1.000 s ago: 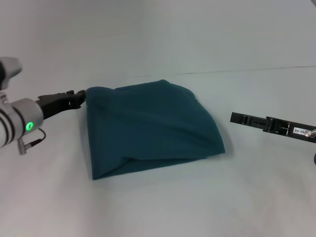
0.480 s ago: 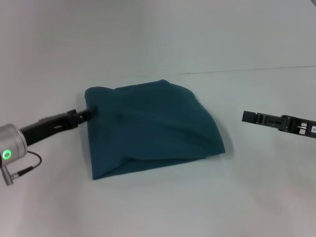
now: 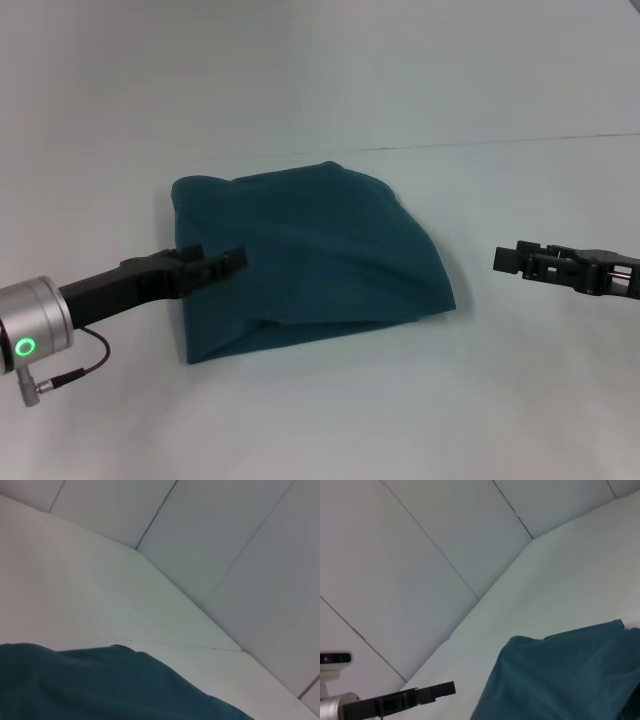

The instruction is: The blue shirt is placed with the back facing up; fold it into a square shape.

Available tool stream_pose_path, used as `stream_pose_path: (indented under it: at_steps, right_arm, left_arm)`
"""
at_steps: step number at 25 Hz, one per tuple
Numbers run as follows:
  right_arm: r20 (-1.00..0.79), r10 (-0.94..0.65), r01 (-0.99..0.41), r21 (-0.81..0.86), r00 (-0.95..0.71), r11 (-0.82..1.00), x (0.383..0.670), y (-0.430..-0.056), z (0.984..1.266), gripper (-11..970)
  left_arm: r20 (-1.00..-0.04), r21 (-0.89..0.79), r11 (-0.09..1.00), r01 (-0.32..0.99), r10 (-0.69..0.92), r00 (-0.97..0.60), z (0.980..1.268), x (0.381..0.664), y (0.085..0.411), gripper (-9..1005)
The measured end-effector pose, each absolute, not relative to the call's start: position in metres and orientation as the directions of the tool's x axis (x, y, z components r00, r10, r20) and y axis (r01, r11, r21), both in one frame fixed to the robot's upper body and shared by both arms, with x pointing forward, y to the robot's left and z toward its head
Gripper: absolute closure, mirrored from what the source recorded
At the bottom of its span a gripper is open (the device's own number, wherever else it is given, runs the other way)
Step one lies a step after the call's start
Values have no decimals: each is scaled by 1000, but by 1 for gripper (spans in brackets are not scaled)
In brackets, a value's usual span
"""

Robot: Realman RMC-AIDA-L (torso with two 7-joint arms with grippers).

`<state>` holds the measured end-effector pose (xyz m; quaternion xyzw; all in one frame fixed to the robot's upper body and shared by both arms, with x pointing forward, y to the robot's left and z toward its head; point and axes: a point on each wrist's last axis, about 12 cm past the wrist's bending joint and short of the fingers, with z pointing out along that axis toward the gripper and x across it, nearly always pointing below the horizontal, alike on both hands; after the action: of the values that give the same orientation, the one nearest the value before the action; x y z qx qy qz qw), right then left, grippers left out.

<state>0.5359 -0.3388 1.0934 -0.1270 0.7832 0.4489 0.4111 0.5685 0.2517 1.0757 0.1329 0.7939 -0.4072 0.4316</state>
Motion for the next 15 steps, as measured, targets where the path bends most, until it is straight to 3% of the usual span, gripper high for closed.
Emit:
stream_pose_path:
  at_steps: [12, 15]
  right_arm:
    - [-740, 161, -489, 575, -654, 656, 567, -326, 1090, 32]
    - [-744, 153, -497, 569, -650, 655, 573, -321, 1094, 111]
  left_arm:
    - [-805, -519, 607, 602, -111, -582, 1077, 566, 247, 111]
    - [-809, -517, 599, 611, -107, -579, 1077, 565, 247, 111]
